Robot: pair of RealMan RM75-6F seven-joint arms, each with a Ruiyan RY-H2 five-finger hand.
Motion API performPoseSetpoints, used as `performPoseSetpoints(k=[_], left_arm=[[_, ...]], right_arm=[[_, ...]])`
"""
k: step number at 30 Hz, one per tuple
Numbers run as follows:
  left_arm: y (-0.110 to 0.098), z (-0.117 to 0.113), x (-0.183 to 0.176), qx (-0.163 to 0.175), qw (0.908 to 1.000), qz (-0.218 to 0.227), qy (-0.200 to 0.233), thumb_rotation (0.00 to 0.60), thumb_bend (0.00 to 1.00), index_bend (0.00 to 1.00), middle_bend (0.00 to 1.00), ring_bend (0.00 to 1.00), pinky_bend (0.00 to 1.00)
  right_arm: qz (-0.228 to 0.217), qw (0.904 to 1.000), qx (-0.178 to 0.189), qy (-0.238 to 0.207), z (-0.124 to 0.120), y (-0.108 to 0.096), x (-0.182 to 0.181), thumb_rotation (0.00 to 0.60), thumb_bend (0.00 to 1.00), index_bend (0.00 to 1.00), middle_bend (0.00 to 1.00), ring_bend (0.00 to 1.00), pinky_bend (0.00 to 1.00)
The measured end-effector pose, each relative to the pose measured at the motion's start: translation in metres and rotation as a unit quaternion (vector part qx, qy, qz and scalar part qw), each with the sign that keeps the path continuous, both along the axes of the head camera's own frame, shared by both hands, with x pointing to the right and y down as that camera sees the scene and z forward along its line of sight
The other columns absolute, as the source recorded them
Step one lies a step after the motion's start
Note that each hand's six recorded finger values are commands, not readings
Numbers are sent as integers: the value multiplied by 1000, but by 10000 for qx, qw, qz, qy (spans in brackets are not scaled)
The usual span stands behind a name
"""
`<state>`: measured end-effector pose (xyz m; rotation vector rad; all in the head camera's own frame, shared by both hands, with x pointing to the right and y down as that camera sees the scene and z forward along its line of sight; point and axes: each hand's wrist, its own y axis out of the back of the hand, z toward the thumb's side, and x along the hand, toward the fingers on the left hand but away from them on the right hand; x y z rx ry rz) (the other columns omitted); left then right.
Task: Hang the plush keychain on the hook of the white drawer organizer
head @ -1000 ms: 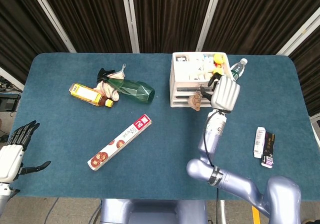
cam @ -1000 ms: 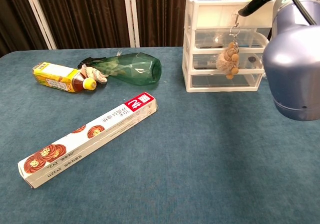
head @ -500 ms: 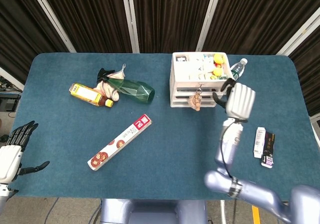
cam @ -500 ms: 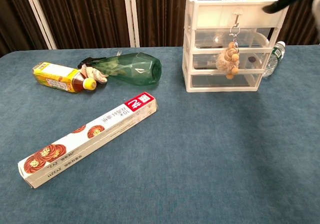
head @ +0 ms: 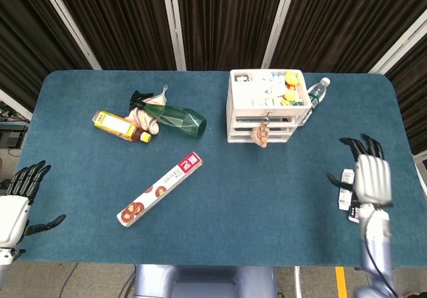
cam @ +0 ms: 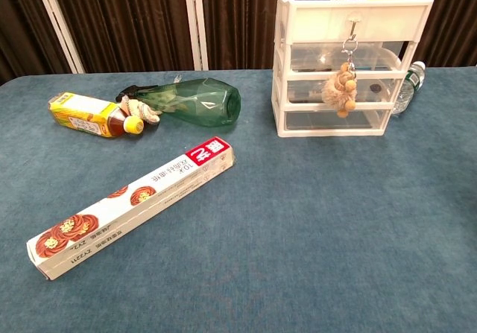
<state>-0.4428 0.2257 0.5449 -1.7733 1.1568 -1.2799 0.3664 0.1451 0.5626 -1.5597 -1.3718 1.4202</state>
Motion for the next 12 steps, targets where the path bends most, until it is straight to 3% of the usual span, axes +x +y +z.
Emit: performPoseSetpoints(k=[7,12], left_arm=[[2,1,-2,148,9990,177,-380,600,83,11,0,0,0],[3,3,-4,223,9975,237,-634,600,84,2,0,0,0]], right_arm=[[-402,9985,-353,61,-8,58,28,600,30,0,0,0,0],[-641,9969,-348,298,-10,75,38,600,28,0,0,0,0]])
